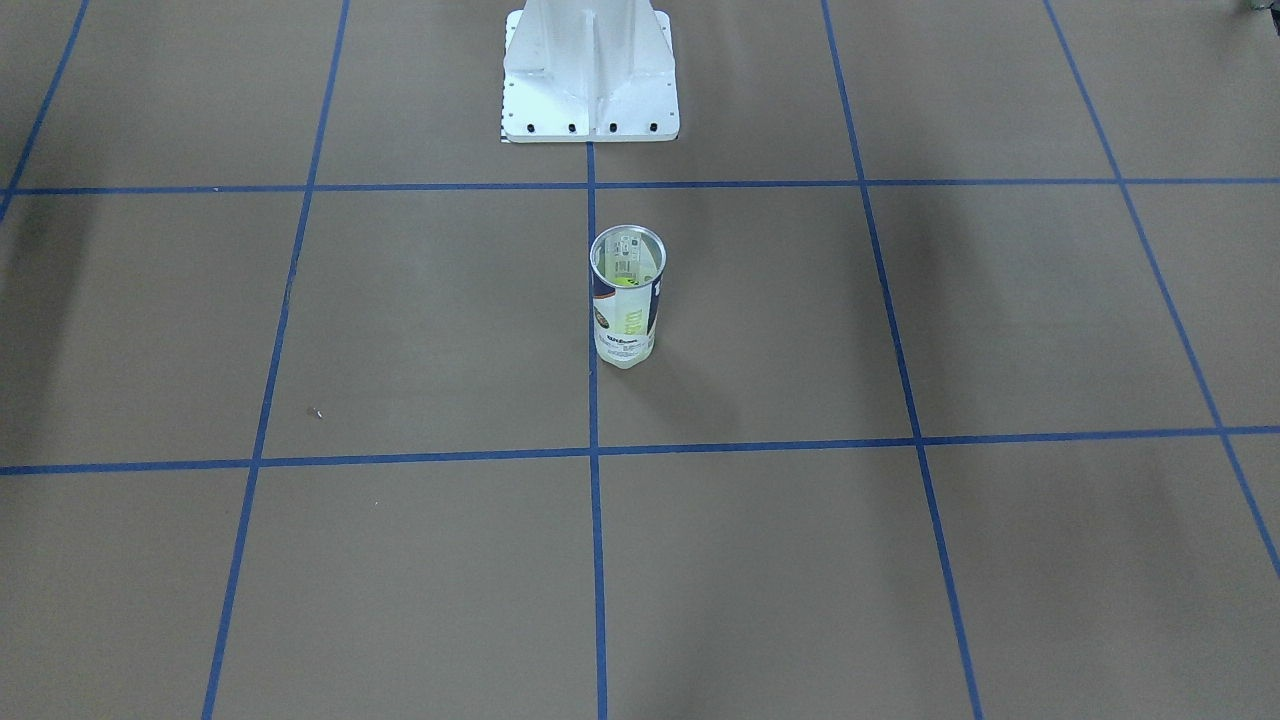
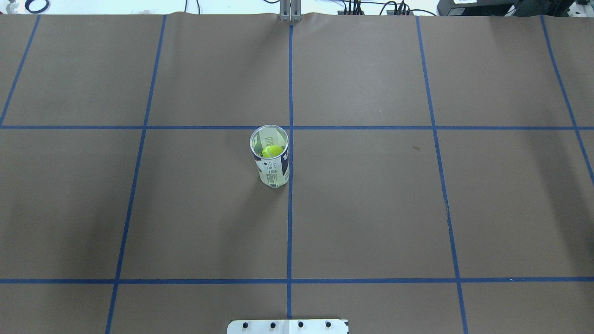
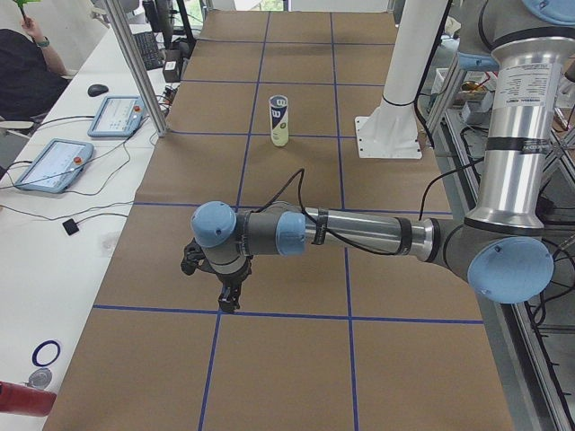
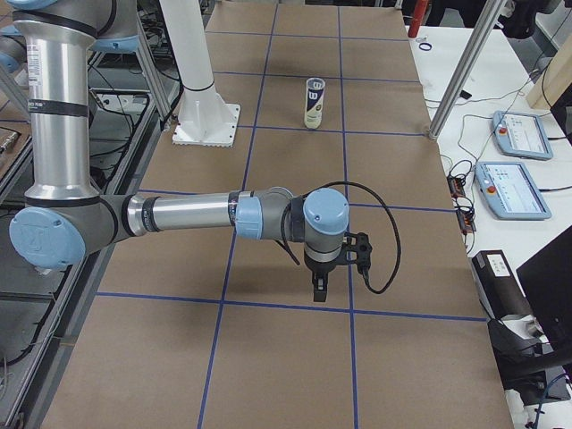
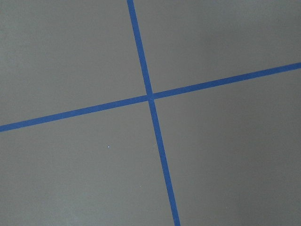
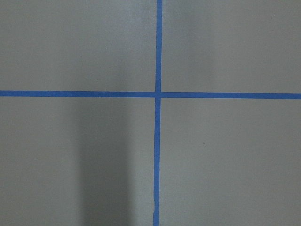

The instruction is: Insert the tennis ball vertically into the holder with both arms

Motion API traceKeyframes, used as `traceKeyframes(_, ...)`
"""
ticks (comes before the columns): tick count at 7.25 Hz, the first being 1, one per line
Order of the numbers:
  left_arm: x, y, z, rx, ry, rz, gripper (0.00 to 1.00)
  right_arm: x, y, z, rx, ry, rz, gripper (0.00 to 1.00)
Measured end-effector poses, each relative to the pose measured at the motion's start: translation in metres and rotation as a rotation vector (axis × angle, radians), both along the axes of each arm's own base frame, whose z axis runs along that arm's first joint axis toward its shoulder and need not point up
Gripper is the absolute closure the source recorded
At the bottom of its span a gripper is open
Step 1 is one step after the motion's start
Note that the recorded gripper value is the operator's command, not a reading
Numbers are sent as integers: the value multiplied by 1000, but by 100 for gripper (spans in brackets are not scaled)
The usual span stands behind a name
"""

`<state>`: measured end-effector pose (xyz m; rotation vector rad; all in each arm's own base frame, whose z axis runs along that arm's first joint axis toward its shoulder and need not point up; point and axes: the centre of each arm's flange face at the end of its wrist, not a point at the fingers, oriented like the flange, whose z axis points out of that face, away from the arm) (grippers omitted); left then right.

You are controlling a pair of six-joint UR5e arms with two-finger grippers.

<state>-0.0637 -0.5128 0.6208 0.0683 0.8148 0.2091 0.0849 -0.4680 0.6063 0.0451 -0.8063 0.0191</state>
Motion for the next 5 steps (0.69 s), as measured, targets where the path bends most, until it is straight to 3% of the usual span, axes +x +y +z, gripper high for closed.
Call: traceKeyframes(5, 0, 0, 0, -1, 0, -1, 0, -1, 0, -2, 4, -21, -2, 1)
